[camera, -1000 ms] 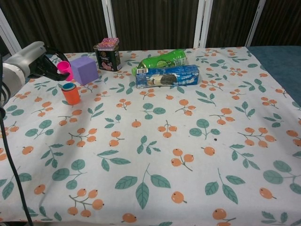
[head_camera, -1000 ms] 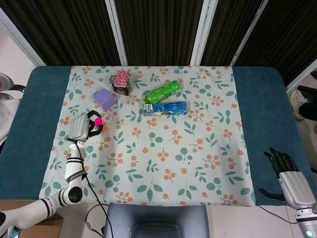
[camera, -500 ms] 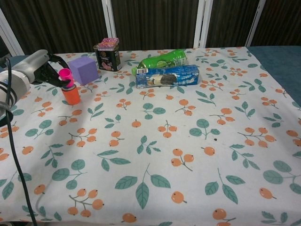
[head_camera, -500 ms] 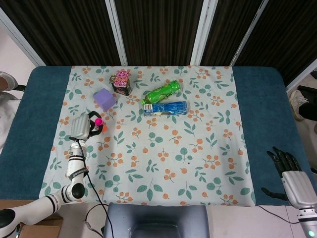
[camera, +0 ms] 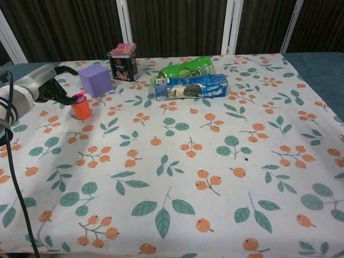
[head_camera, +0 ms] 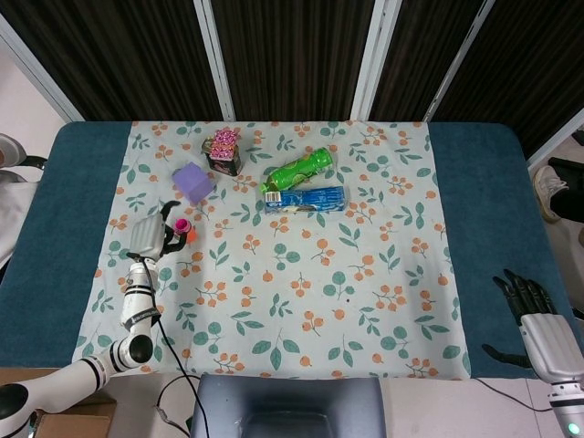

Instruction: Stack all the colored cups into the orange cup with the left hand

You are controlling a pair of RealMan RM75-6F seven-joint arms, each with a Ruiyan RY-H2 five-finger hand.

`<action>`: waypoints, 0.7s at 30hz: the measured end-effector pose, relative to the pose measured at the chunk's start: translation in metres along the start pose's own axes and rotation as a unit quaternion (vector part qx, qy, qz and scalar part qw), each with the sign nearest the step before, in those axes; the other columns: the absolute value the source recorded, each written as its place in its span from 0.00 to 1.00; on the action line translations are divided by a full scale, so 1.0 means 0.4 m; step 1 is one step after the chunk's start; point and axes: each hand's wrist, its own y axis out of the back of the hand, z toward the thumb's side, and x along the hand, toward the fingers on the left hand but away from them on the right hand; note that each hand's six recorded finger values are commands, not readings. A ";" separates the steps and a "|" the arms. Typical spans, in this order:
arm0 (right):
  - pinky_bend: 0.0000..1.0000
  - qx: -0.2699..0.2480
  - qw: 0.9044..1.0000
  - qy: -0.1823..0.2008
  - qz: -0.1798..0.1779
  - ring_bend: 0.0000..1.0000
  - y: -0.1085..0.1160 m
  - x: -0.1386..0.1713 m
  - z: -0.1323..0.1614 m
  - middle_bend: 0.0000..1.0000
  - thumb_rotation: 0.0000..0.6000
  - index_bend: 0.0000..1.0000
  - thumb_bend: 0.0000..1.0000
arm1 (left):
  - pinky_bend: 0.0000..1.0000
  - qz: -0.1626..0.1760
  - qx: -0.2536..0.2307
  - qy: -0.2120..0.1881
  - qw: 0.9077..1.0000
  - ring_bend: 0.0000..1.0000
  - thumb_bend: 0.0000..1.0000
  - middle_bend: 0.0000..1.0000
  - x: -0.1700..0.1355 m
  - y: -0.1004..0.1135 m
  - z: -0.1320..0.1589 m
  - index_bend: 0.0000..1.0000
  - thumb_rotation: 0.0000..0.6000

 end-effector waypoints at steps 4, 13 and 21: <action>0.00 0.000 1.000 -0.002 -0.003 0.00 0.003 0.001 -0.002 0.00 1.00 0.00 0.15 | 1.00 0.015 0.008 -0.024 1.000 0.95 0.36 0.80 -0.015 0.012 0.011 0.00 1.00; 0.00 0.008 1.000 -0.011 0.004 0.00 -0.007 0.002 -0.005 0.00 1.00 0.00 0.15 | 0.10 0.051 0.110 -0.144 0.982 0.00 0.38 0.02 -0.221 0.072 -0.042 0.00 1.00; 0.00 0.024 1.000 -0.002 0.014 0.00 -0.033 0.008 0.021 0.00 1.00 0.00 0.15 | 0.07 -0.017 0.169 -0.140 0.975 0.00 0.38 0.00 -0.595 0.105 -0.253 0.00 1.00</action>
